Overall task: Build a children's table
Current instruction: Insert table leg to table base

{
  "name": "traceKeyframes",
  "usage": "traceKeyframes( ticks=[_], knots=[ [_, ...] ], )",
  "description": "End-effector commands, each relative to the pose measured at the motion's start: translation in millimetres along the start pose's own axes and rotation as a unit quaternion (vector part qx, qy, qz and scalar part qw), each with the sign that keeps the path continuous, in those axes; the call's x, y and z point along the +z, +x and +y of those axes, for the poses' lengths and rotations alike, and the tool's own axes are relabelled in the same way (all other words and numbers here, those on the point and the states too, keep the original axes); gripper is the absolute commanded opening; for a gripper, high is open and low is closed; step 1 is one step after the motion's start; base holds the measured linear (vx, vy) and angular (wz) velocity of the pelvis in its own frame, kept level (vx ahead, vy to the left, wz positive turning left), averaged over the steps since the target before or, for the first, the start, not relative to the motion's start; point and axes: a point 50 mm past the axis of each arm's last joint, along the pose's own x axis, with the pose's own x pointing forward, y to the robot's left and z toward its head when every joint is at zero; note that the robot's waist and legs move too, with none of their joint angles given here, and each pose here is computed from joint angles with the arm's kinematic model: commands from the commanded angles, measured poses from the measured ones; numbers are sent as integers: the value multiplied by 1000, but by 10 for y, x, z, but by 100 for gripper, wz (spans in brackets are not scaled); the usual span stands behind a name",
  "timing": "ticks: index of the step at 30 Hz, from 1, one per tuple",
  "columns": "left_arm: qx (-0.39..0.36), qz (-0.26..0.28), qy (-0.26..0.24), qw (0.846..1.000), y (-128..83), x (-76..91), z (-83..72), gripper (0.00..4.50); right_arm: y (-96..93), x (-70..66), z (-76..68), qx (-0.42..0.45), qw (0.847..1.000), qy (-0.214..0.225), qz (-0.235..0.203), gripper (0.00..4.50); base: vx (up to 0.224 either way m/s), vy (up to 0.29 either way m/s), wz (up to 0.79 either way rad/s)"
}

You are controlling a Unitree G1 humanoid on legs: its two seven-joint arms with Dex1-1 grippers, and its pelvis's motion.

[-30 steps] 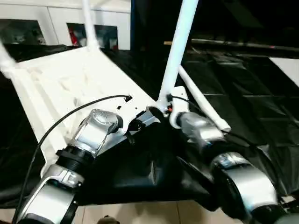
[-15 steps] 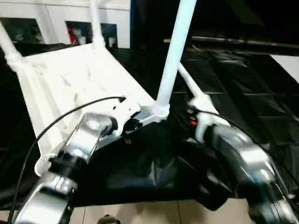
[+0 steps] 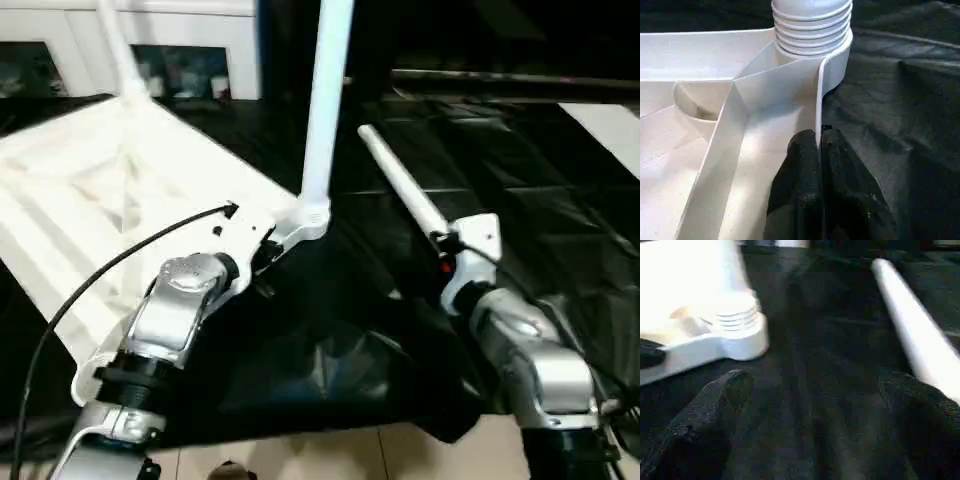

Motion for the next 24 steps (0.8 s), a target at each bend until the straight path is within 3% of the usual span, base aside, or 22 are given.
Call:
traceKeyframes(
  ticks=[1, 9, 13, 15, 20, 24],
  knots=[
    [33, -44, 0, 998, -97, 187, 111, 0, 41, 34, 41, 14, 1000, -10, -5, 446, 47, 21, 39],
    [34, -39, 2, 999, -126, 184, 118, 0, 82, 37, 81, 25, 1000, -19, -4, 446, 138, 1, 49],
    [33, -33, 3, 999, -126, 175, 110, 0, 72, 23, 87, 26, 999, -26, -3, 446, 14, -126, 28],
    [36, -29, 4, 999, -121, 171, 106, 0, 66, 19, 62, 18, 1000, -9, -2, 446, 75, -63, 62],
    [-3, -53, 5, 999, -138, 197, 45, 0, 43, 27, 47, 35, 999, -4, -3, 446, 58, -15, 11],
    [-87, -41, 45, 994, -184, 149, -80, 0, 6, 69, 84, 81, 996, -19, -12, 446, -138, 119, -17]
  ],
)
